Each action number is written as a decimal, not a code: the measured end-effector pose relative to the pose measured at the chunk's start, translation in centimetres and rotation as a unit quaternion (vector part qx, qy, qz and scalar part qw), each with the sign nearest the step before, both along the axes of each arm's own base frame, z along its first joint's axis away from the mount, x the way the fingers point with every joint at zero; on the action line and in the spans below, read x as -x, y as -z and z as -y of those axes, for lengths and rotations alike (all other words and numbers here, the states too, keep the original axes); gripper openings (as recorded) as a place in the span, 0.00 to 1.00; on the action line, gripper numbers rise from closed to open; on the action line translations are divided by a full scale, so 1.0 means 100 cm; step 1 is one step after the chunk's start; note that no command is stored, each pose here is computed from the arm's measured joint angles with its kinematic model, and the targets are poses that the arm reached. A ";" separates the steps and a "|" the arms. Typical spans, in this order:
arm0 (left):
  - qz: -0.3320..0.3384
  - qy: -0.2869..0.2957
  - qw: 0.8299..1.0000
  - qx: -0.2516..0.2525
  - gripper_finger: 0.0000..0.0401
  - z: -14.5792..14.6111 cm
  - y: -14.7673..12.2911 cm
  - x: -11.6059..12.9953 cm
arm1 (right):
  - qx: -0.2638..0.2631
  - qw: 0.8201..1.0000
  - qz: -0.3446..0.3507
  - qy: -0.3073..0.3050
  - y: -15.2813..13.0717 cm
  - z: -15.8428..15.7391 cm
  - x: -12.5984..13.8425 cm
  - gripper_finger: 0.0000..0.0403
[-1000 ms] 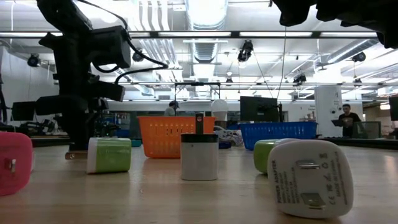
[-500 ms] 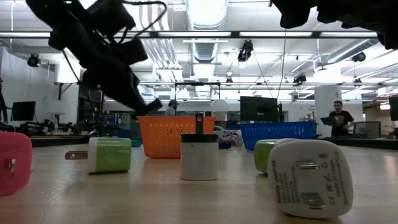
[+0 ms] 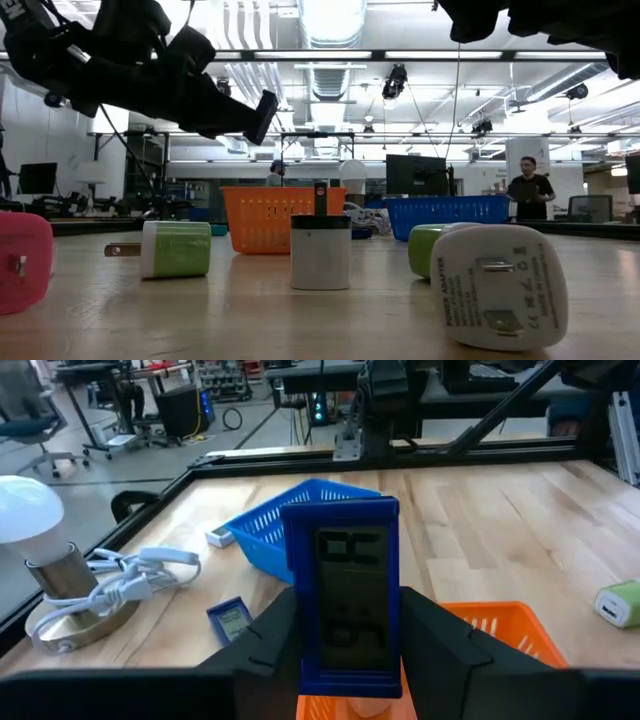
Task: Pick & Place Office items
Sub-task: Put the left blue digital timer into the blue bin
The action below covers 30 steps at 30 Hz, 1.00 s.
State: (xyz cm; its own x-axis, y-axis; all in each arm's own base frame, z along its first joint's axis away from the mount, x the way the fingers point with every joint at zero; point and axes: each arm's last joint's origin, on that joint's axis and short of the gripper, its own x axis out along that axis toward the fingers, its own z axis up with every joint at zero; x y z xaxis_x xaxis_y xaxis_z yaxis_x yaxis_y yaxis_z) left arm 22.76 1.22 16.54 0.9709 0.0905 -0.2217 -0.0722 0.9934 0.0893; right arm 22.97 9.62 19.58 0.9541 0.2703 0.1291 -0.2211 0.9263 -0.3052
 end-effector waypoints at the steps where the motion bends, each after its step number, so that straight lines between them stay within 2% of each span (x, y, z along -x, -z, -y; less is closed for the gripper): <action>1: 0.000 0.000 1.000 0.000 0.32 0.000 0.000 0.000 | 0.002 1.000 0.001 0.001 0.000 0.000 0.000 0.81; 13: 0.002 0.008 1.000 0.001 0.32 0.000 0.000 0.000 | 0.002 1.000 0.006 0.007 -0.001 0.002 -0.001 0.81; 18: 0.020 0.011 1.000 0.001 0.32 0.000 -0.011 -0.009 | 0.005 1.000 0.008 0.009 0.000 0.003 0.001 0.81; 23: 0.023 0.034 0.999 -0.002 0.32 -0.002 -0.019 -0.039 | 0.011 0.999 0.013 0.042 -0.001 0.009 0.011 0.81; 30: -0.006 0.059 0.998 0.000 0.32 -0.021 -0.012 -0.102 | 0.001 0.996 0.028 0.081 -0.003 0.022 0.035 0.81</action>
